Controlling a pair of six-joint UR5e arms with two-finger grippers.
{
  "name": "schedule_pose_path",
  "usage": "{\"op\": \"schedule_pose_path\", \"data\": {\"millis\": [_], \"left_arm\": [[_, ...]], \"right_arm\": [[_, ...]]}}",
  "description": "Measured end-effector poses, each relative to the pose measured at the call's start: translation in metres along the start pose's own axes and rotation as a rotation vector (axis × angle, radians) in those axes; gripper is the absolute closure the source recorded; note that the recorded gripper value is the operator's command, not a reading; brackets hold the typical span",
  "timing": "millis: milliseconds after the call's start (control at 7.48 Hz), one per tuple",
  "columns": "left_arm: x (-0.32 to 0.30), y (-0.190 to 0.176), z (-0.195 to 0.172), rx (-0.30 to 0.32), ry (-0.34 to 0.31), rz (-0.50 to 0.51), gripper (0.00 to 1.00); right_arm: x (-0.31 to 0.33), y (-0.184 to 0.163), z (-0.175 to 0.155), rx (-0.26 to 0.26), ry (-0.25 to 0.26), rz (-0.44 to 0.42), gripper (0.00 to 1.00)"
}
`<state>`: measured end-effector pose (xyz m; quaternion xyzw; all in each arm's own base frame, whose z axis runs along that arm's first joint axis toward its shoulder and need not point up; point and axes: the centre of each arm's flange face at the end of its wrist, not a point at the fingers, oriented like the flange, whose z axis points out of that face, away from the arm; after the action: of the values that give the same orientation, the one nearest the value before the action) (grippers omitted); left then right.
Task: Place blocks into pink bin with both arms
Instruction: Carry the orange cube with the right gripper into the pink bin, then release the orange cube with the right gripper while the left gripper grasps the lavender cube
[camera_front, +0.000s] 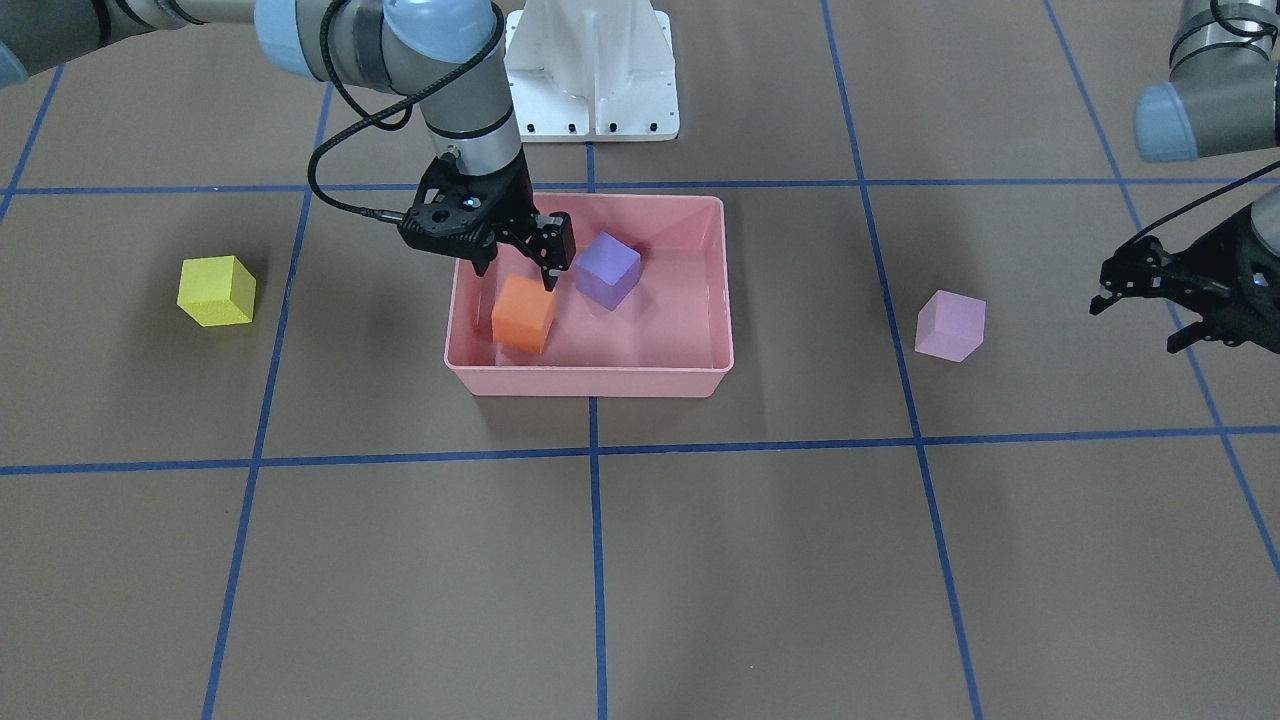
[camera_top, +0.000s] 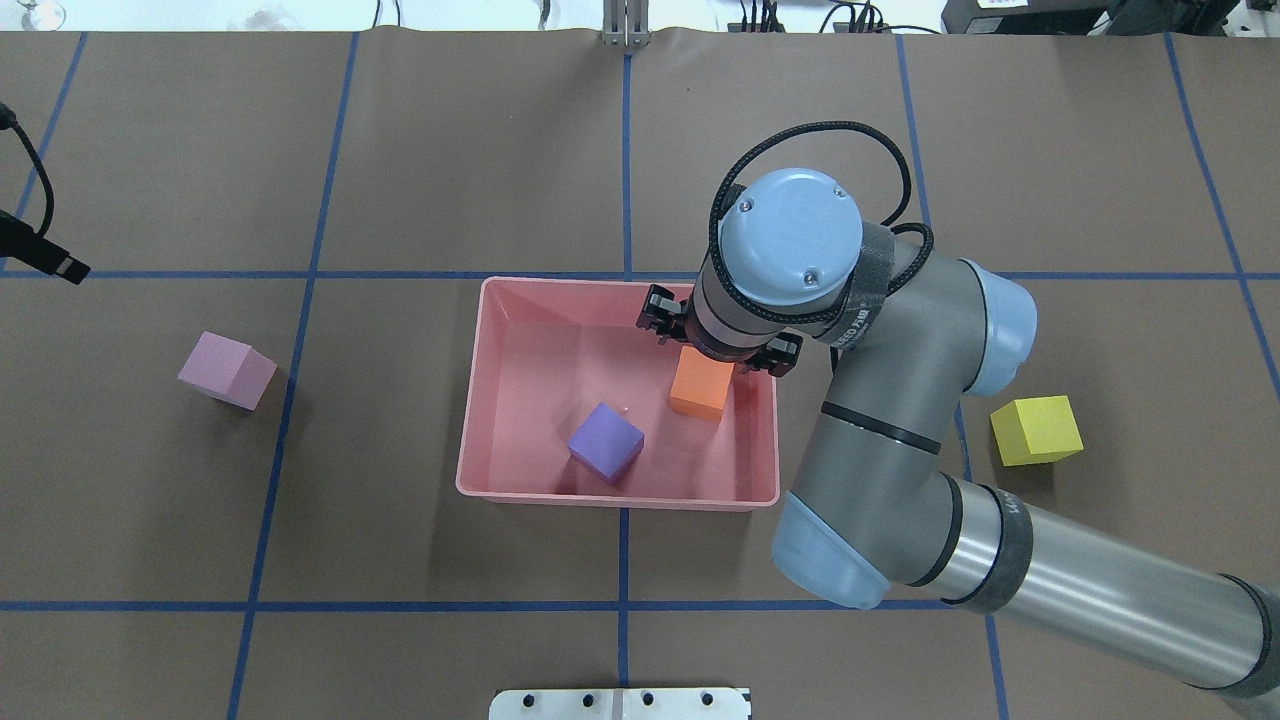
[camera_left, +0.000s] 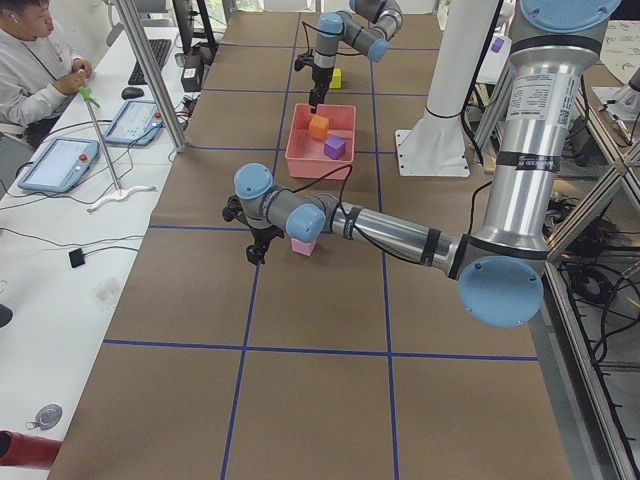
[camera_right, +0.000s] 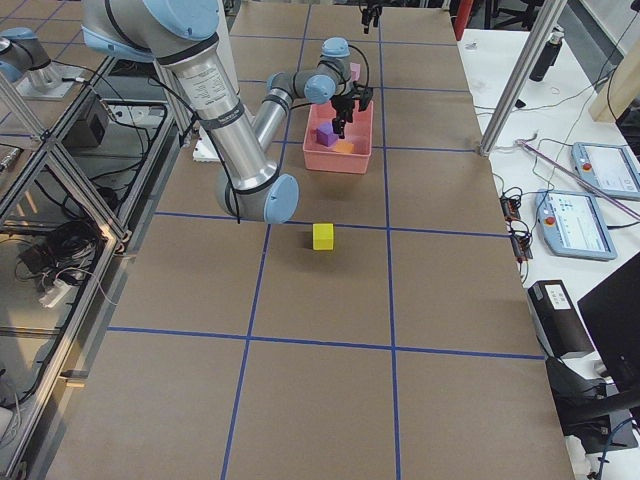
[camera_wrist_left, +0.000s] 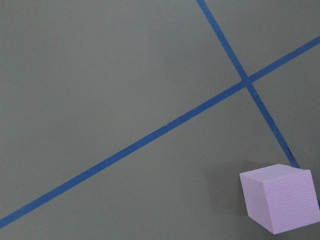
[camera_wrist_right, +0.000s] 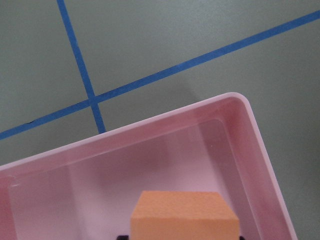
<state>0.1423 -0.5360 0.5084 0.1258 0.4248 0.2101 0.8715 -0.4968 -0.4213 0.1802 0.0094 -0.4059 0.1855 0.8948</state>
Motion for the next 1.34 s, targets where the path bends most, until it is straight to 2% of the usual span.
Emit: {"op": "schedule_pose_path", "data": {"millis": [267,669,936,1337], "left_arm": [[0.014,0.016,0.02,0.047,-0.016,-0.055,0.0],[0.055,0.039,0.044,0.1,0.008,-0.167,0.0],[0.1,0.04,0.072,0.106,-0.024,-0.27,0.0],[0.133,0.047,0.106,0.073,-0.056,-0.289,0.0]], "right_arm": [[0.005,-0.009,-0.006,0.013,0.031,-0.038,0.0],[0.038,-0.08,-0.039,-0.01,0.059,-0.132,0.0],[0.082,-0.134,-0.053,-0.036,0.069,-0.215,0.0],[0.144,-0.181,-0.065,-0.046,0.086,-0.321,0.0]]}}
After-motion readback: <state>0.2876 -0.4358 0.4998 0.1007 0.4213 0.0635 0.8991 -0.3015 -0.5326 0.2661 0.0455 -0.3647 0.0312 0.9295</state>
